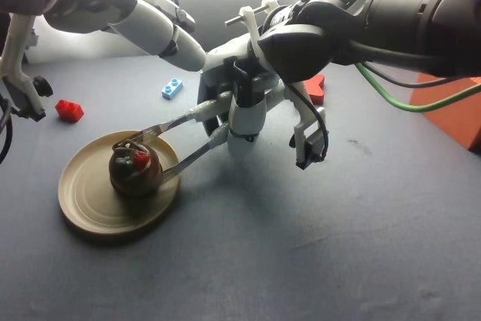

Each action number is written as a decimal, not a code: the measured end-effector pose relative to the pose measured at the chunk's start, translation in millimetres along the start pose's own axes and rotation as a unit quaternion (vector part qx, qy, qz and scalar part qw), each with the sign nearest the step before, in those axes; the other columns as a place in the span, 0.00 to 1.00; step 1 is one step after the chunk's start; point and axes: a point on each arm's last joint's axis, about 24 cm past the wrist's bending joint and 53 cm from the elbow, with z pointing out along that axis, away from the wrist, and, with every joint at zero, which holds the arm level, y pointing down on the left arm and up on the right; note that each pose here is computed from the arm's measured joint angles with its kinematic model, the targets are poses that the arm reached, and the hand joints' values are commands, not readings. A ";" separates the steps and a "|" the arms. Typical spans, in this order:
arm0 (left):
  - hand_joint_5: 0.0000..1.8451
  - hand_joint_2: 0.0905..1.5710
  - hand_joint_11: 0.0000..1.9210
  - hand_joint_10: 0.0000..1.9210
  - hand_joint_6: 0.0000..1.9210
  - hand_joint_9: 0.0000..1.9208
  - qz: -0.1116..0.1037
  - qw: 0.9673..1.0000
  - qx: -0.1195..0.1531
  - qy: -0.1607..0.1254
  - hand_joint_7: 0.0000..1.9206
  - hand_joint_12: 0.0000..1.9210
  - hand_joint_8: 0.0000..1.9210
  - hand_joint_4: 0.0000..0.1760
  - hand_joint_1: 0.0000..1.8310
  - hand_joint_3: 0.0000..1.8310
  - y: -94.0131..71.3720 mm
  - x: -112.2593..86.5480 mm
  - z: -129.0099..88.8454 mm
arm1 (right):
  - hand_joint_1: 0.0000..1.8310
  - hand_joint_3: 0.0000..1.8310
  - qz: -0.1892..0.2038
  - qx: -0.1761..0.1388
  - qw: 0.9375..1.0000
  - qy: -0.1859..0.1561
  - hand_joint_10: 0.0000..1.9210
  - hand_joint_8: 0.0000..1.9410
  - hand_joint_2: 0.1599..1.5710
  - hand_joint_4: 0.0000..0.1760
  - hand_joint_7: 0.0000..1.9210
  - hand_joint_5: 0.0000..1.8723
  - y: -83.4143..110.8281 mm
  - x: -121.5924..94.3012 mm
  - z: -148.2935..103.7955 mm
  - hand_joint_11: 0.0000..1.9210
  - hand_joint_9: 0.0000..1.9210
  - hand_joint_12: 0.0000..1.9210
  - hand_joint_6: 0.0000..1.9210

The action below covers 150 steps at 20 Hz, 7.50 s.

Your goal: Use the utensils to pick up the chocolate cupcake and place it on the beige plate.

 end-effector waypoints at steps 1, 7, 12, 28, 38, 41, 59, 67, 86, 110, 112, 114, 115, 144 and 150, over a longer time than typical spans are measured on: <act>0.10 0.72 0.00 0.00 0.00 0.07 0.000 1.000 0.000 0.000 0.08 0.15 0.00 0.00 0.32 0.00 0.2 0.0 -0.2 | 0.74 0.00 -0.001 0.000 1.000 0.000 0.76 0.67 0.74 0.00 0.40 0.38 0.1 0.0 0.0 0.26 0.41 0.77 0.63; 0.09 0.72 0.00 0.00 0.00 0.06 0.001 1.000 0.000 0.001 0.07 0.13 0.00 0.00 0.31 0.00 0.5 0.8 -1.3 | 0.74 0.00 -0.003 -0.003 1.000 -0.002 0.77 0.71 0.75 0.00 0.38 0.38 1.7 -0.8 0.1 0.26 0.40 0.75 0.63; 0.08 0.73 0.00 0.00 0.00 0.05 0.002 1.000 -0.001 0.001 0.07 0.11 0.00 0.00 0.32 0.00 1.1 1.0 -1.2 | 0.74 0.00 -0.004 -0.004 1.000 -0.002 0.76 0.70 0.75 0.00 0.39 0.38 2.5 -0.1 0.4 0.25 0.40 0.74 0.63; 0.09 0.71 0.00 0.00 0.00 0.07 0.008 1.000 -0.001 0.001 0.08 0.15 0.00 0.00 0.33 0.00 1.1 1.0 -1.2 | 0.74 0.00 -0.009 -0.011 1.000 -0.006 0.43 0.23 0.61 0.00 0.43 0.47 5.7 -2.2 0.3 0.22 0.37 0.69 0.04; 0.09 0.72 0.00 0.00 0.00 0.07 0.009 1.000 -0.004 0.001 0.08 0.14 0.00 0.00 0.33 0.00 3.7 0.1 -2.0 | 0.72 0.00 -0.018 -0.012 1.000 -0.007 0.41 0.14 0.61 0.00 0.45 0.48 6.2 -2.5 0.3 0.20 0.36 0.67 0.00; 0.08 0.72 0.00 0.00 0.00 0.06 0.008 1.000 -0.004 0.001 0.07 0.14 0.00 0.00 0.31 0.00 3.9 -0.3 -2.2 | 0.70 0.00 -0.019 -0.011 1.000 -0.007 0.43 0.14 0.61 0.00 0.45 0.47 5.8 -3.6 0.0 0.19 0.34 0.70 0.00; 0.09 0.72 0.00 0.00 0.00 0.06 0.007 1.000 -0.005 -0.001 0.08 0.14 0.00 0.00 0.34 0.00 5.8 -2.6 -3.4 | 0.65 0.00 -0.019 -0.011 1.000 -0.010 0.47 0.14 0.60 0.00 0.42 0.43 9.8 -8.9 -3.3 0.12 0.29 0.72 0.00; 0.09 0.71 0.00 0.00 0.00 0.07 0.007 1.000 -0.005 -0.001 0.08 0.15 0.00 0.00 0.35 0.00 5.8 -2.6 -3.4 | 0.62 0.00 -0.017 -0.011 1.000 -0.010 0.46 0.13 0.59 0.00 0.41 0.41 9.7 -8.8 -3.3 0.13 0.28 0.74 0.00; 0.09 0.73 0.00 0.00 0.00 0.06 0.007 1.000 -0.007 0.000 0.08 0.14 0.00 0.00 0.33 0.00 6.4 -2.3 -3.5 | 0.61 0.00 -0.011 -0.014 1.000 -0.010 0.47 0.13 0.57 0.00 0.40 0.41 13.8 -8.9 -3.7 0.10 0.26 0.75 0.00; 0.08 0.72 0.00 0.00 0.00 0.05 0.007 1.000 -0.008 0.000 0.06 0.14 0.00 0.00 0.33 0.00 7.2 -2.1 -3.5 | 0.58 0.00 0.037 -0.011 0.999 0.001 0.45 0.12 0.57 0.00 0.37 0.38 17.3 -4.2 -5.2 0.09 0.24 0.72 0.00; 0.09 0.71 0.00 0.00 0.00 0.05 0.006 1.000 -0.009 0.000 0.07 0.14 0.00 0.00 0.34 0.00 7.8 -3.0 -4.0 | 0.57 0.00 0.038 -0.009 0.999 0.001 0.44 0.12 0.57 0.00 0.38 0.38 15.2 -4.6 -5.6 0.09 0.25 0.71 0.00; 0.09 0.71 0.00 0.00 0.00 0.06 0.006 1.000 -0.009 -0.001 0.08 0.15 0.00 0.00 0.35 0.00 8.5 -3.9 -4.5 | 0.58 0.00 0.038 -0.006 0.999 0.003 0.45 0.12 0.57 0.00 0.38 0.38 10.4 -5.1 -9.7 0.08 0.25 0.72 0.00; 0.09 0.72 0.00 0.00 0.00 0.06 0.005 1.000 -0.010 -0.002 0.07 0.15 0.00 0.00 0.34 0.00 9.7 -5.4 -5.3 | 0.59 0.00 0.038 -0.007 0.999 0.004 0.45 0.12 0.57 0.00 0.38 0.38 8.4 -5.8 -13.9 0.09 0.25 0.72 0.00; 0.10 0.73 0.00 0.00 0.00 0.07 0.004 1.000 -0.015 -0.003 0.08 0.16 0.00 0.00 0.32 0.00 18.0 -6.9 -9.6 | 0.58 0.00 -0.054 -0.057 0.997 -0.007 0.48 0.18 0.62 0.00 0.37 0.39 -14.0 -18.2 -150.4 0.09 0.25 0.73 0.00; 0.09 0.73 0.00 0.00 0.00 0.08 0.005 1.000 -0.015 -0.004 0.09 0.18 0.00 0.00 0.31 0.00 18.3 -7.1 -9.6 | 0.59 0.00 -0.081 -0.033 0.996 -0.033 0.48 0.18 0.60 0.00 0.38 0.40 -55.7 -34.8 -174.4 0.09 0.26 0.75 0.00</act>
